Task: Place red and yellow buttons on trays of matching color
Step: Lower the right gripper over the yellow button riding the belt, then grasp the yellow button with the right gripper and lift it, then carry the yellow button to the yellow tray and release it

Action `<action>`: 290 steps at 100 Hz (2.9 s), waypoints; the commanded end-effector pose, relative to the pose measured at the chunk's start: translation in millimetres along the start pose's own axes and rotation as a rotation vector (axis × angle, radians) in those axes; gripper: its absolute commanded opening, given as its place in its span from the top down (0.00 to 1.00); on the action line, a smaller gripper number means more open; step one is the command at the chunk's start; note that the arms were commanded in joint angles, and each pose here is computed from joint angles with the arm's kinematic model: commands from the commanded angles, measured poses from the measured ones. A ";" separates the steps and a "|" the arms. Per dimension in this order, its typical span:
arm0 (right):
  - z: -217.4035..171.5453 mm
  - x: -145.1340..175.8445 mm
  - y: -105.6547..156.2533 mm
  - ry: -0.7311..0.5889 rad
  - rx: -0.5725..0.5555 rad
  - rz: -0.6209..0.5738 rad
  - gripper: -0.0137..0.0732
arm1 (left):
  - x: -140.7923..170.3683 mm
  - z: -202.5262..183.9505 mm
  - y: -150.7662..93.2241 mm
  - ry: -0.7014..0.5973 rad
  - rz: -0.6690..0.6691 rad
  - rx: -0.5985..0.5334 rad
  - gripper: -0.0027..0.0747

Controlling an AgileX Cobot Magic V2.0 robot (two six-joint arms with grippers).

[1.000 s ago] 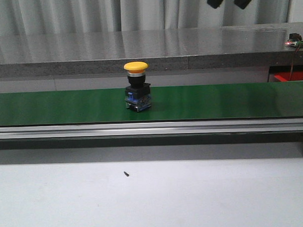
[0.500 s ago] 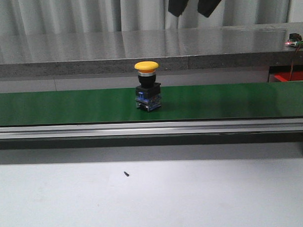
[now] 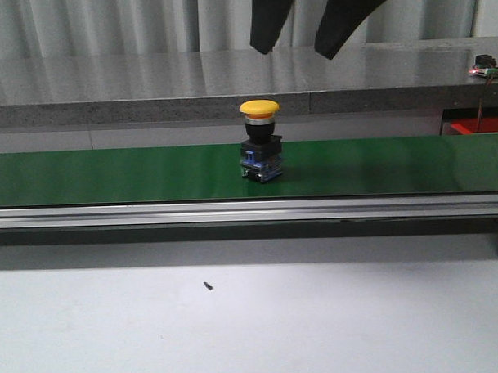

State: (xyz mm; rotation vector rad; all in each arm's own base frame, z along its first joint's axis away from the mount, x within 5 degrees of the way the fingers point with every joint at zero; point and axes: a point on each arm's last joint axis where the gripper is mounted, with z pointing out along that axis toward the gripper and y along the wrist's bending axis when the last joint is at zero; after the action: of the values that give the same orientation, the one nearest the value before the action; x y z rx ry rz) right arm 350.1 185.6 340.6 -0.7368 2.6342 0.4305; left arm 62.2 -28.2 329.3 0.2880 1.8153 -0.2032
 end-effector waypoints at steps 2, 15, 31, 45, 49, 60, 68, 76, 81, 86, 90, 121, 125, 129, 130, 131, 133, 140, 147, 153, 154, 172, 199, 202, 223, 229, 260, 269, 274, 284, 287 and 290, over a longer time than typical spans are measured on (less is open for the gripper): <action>-17.3 -5.7 6.6 -0.076 -0.019 -0.016 0.15 | -13.9 -2.7 1.5 -0.085 -0.019 -0.016 0.99; -4.5 -9.3 3.1 -0.075 -0.016 -0.008 0.15 | -13.9 -2.7 1.5 -0.085 -0.019 -0.016 0.99; 11.2 -13.5 -1.7 -0.078 -0.009 0.000 0.15 | -13.9 -2.7 1.5 -0.085 -0.019 -0.016 0.99; 28.0 -16.9 -9.3 -0.076 0.024 -0.003 0.15 | -13.9 -2.7 1.5 -0.085 -0.019 -0.016 0.99; 30.8 -17.0 -10.8 -0.070 0.033 -0.006 0.15 | -13.9 -2.7 1.5 -0.085 -0.019 -0.016 0.99; 40.2 -15.8 -15.2 -0.039 0.055 -0.014 0.15 | -14.0 -2.7 1.4 -0.086 -0.021 -0.015 0.99; 46.7 -14.4 -18.4 -0.012 0.073 -0.021 0.15 | -14.0 -2.7 1.4 -0.086 -0.021 -0.015 0.99; 52.7 -12.6 -21.7 0.018 0.091 -0.028 0.15 | -14.0 -2.7 1.4 -0.086 -0.021 -0.015 0.99; 56.9 -11.9 -23.0 0.033 0.094 -0.029 0.17 | -14.0 -2.7 1.4 -0.086 -0.021 -0.015 0.99; 60.9 -11.2 -24.1 0.046 0.095 -0.028 0.21 | -14.0 -2.7 1.4 -0.086 -0.021 -0.015 0.99; 63.1 -10.8 -24.6 0.053 0.094 -0.027 0.26 | -14.0 -2.7 1.4 -0.087 -0.022 -0.014 0.99; 63.1 -11.6 -25.6 0.046 0.096 -0.025 0.61 | -14.0 -2.7 1.4 -0.087 -0.022 -0.014 0.99; 61.3 -11.8 -25.2 0.041 0.096 -0.026 0.61 | -14.0 -2.7 1.4 -0.087 -0.022 -0.014 0.99; 58.3 -12.1 -24.5 0.034 0.097 -0.028 0.61 | -14.0 -2.7 1.4 -0.087 -0.022 -0.014 0.99; 57.6 -12.1 -24.4 0.033 0.097 -0.028 0.61 | -14.0 -2.7 1.4 -0.087 -0.022 -0.014 0.99; 55.9 -12.3 -23.9 0.029 0.097 -0.029 0.61 | -14.0 -2.7 1.4 -0.087 -0.022 -0.014 0.99; 54.2 -12.4 -23.5 0.025 0.098 -0.029 0.61 | -14.0 -2.7 1.4 -0.087 -0.022 -0.014 0.99; 41.6 -13.1 -21.4 -0.002 0.101 -0.033 0.61 | -14.0 -2.7 1.4 -0.087 -0.022 -0.014 0.99; 24.7 -13.0 -18.2 -0.037 0.106 -0.037 0.61 | -14.0 -2.7 1.4 -0.087 -0.022 -0.014 0.99; 8.8 -11.7 -15.8 -0.063 0.114 -0.030 0.61 | -14.0 -2.7 1.4 -0.087 -0.022 -0.014 0.99; 7.0 -11.6 -15.9 -0.067 0.115 -0.026 0.61 | -14.0 -2.7 1.4 -0.087 -0.022 -0.014 0.99; -36.6 -3.8 -22.6 -0.124 0.156 0.022 0.61 | -14.0 -2.7 1.4 -0.087 -0.022 -0.014 0.99; -94.6 24.5 -67.5 -0.178 0.246 0.164 0.61 | -14.0 -2.7 1.4 -0.087 -0.022 -0.014 0.99; -99.9 29.7 -75.0 -0.186 0.260 0.190 0.61 | -14.0 -2.7 1.4 -0.087 -0.022 -0.014 0.99; -129.1 72.6 -113.0 -0.207 0.344 0.362 0.61 | -14.0 -2.7 1.4 -0.087 -0.022 -0.014 0.99; -134.3 84.9 -122.5 -0.213 0.367 0.412 0.61 | -14.0 -2.7 1.4 -0.087 -0.022 -0.014 0.99; -138.1 152.5 -155.4 -0.185 0.440 0.684 0.61 | -14.0 -2.7 1.4 -0.087 -0.022 -0.014 0.99; -134.4 167.6 -156.3 -0.171 0.447 0.718 0.61 | -14.0 -2.7 1.4 -0.087 -0.022 -0.014 0.99; -132.0 174.8 -155.8 -0.168 0.451 0.731 0.61 | -14.0 -2.7 1.4 -0.087 -0.022 -0.014 0.99; -124.0 185.9 -152.6 -0.165 0.460 0.737 0.61 | -14.0 -2.7 1.4 -0.087 -0.022 -0.014 0.99; -122.2 188.8 -151.6 -0.163 0.464 0.736 0.61 | -14.0 -2.7 1.4 -0.087 -0.022 -0.014 0.99; -119.9 191.2 -150.9 -0.163 0.467 0.736 0.61 | -14.0 -2.7 1.4 -0.087 -0.022 -0.014 0.99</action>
State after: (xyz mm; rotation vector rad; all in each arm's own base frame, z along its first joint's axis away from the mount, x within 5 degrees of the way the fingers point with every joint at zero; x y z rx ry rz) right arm 256.0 -66.2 325.3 0.4139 2.7129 0.0644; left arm 62.2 -28.2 329.3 0.2880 1.8153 -0.2032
